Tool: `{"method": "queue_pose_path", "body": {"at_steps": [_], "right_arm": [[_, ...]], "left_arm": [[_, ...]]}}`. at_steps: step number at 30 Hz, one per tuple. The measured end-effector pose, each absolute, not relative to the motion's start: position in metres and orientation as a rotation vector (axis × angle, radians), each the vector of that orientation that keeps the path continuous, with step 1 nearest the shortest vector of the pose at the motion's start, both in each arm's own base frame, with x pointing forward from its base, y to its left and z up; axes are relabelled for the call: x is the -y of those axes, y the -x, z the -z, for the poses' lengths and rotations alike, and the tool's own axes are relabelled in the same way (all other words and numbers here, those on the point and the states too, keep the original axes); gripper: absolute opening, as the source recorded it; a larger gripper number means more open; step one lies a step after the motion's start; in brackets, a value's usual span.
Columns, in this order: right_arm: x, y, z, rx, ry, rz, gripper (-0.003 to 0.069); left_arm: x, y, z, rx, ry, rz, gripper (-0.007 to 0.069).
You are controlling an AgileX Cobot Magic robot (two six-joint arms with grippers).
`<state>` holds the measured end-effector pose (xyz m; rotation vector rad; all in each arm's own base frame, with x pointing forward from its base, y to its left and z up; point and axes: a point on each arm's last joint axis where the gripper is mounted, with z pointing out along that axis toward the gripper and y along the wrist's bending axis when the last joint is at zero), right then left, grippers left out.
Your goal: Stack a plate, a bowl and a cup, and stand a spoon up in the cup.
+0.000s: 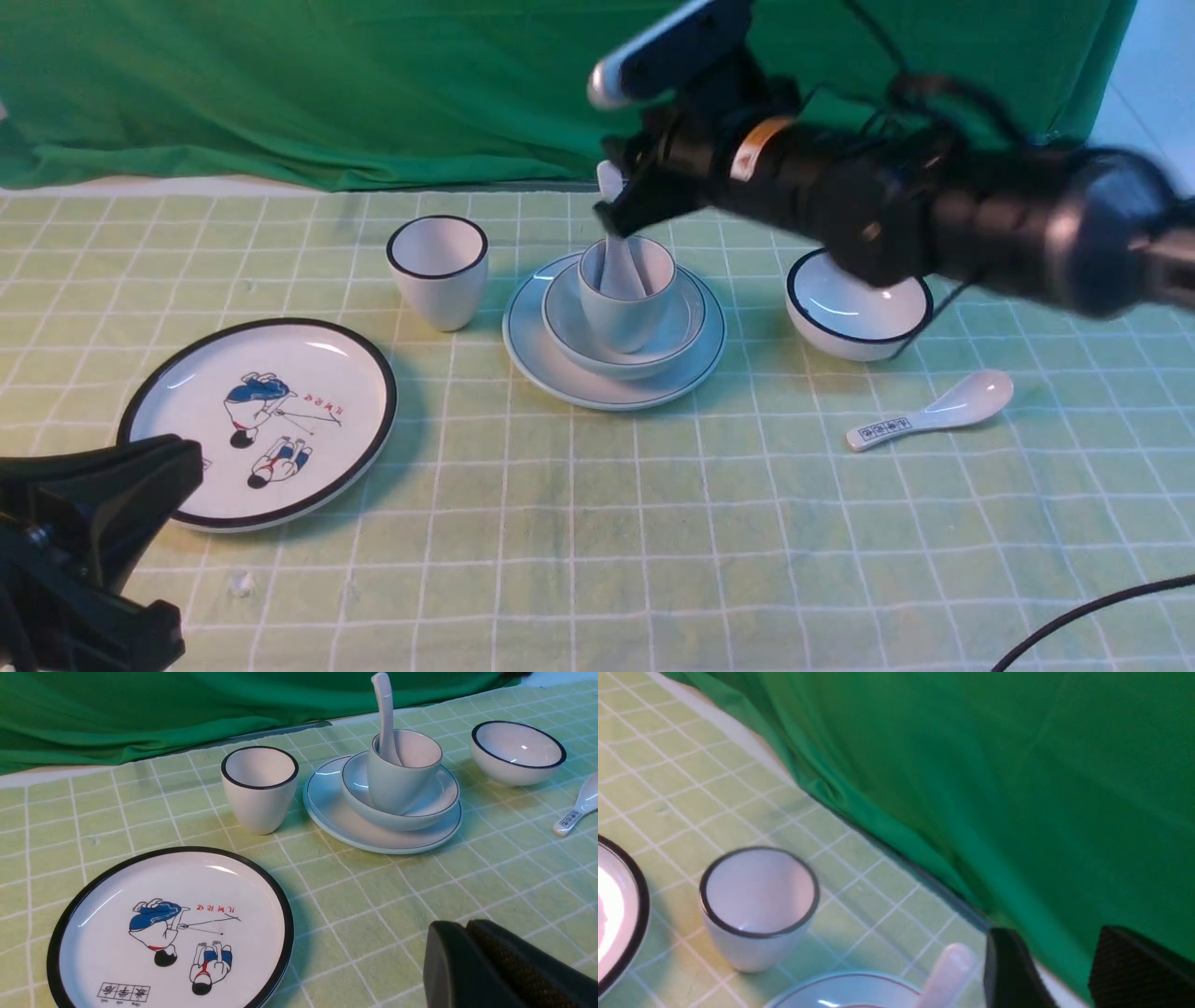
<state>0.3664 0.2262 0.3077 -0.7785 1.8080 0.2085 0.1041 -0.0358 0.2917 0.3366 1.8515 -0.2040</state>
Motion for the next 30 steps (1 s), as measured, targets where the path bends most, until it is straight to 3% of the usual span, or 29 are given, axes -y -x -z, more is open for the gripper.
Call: {"method": "queue_pose_path", "body": {"at_steps": [1,6,10,13,17,18,25,28,30], "right_arm": [[-0.210,-0.349,-0.344,-1.780,0.792,-0.190,0.0242],[-0.140,-0.269,-0.447,-1.708,0.747,-0.150,0.0085],[-0.097,-0.209,-0.478,-1.659,0.680,-0.124,0.0023],[-0.077,-0.165,-0.477,-1.597,0.651,-0.123,0.0021],[-0.063,-0.133,-0.445,-1.564,0.627,-0.122,0.0021],[-0.059,-0.126,-0.414,-1.585,0.626,-0.119,0.0021],[-0.053,-0.115,-0.284,-1.824,0.631,-0.147,0.0027],[-0.050,-0.109,-0.240,-1.952,0.653,-0.151,0.0035],[-0.049,-0.106,-0.227,-1.996,0.646,-0.160,0.0036]], "left_arm": [[0.035,-0.104,-0.292,-1.848,-0.348,0.187,0.0016],[0.034,-0.105,-0.292,-1.839,-0.377,0.145,0.0016],[0.034,-0.105,-0.292,-1.842,-0.365,0.156,0.0016],[0.034,-0.105,-0.292,-1.843,-0.364,0.158,0.0016],[0.034,-0.105,-0.292,-1.843,-0.364,0.158,0.0016],[0.034,-0.105,-0.292,-1.843,-0.364,0.158,0.0016],[0.034,-0.105,-0.292,-1.840,-0.369,0.151,0.0016],[0.034,-0.105,-0.292,-1.838,-0.369,0.151,0.0016],[0.034,-0.105,-0.292,-1.837,-0.370,0.151,0.0016]]}}
